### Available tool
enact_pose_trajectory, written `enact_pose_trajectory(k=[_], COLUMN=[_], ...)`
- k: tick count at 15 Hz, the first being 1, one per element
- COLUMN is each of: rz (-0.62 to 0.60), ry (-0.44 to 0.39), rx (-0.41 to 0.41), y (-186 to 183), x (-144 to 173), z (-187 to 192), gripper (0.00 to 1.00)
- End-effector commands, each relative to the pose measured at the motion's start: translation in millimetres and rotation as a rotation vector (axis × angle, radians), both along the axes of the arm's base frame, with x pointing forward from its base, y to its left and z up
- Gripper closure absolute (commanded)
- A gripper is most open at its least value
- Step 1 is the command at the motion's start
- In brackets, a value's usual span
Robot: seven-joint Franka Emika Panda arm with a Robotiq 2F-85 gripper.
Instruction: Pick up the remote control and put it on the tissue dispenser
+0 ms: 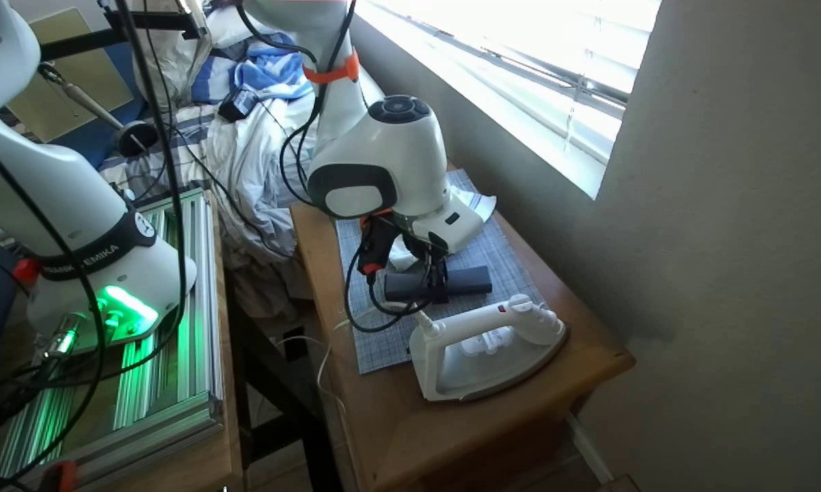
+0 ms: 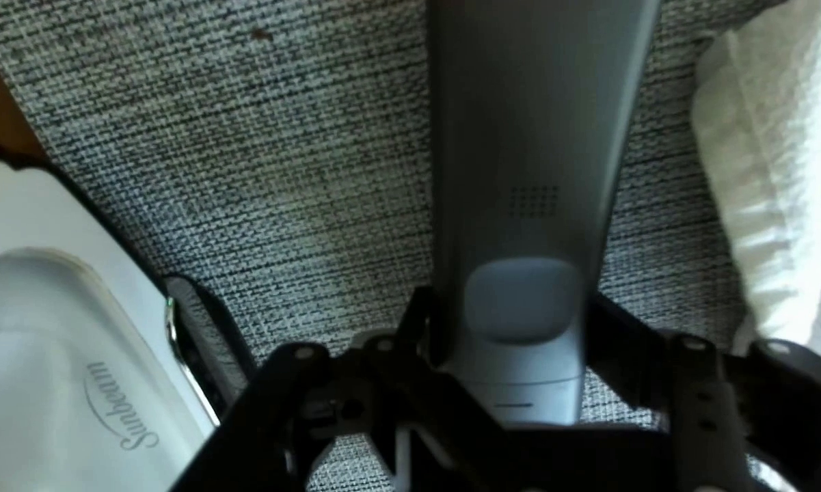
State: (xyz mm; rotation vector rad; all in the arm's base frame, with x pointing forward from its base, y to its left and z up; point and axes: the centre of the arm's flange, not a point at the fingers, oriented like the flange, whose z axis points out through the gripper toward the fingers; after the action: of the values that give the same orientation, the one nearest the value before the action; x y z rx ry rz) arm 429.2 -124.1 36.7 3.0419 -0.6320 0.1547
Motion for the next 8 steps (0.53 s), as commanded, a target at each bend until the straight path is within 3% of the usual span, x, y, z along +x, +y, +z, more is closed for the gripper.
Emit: enact_pose_trajectory(k=[1, 4, 8], rz=[0.058, 0.111, 0.163], ry=[-0.054, -0.073, -0.039], rx=[0.001, 0.005, 0.002], y=[8.5, 14.9, 10.7], x=[-14.9, -28.3, -44.0], z=[28.4, 49.6, 84.3], gripper=[0.71, 0.71, 0.71])
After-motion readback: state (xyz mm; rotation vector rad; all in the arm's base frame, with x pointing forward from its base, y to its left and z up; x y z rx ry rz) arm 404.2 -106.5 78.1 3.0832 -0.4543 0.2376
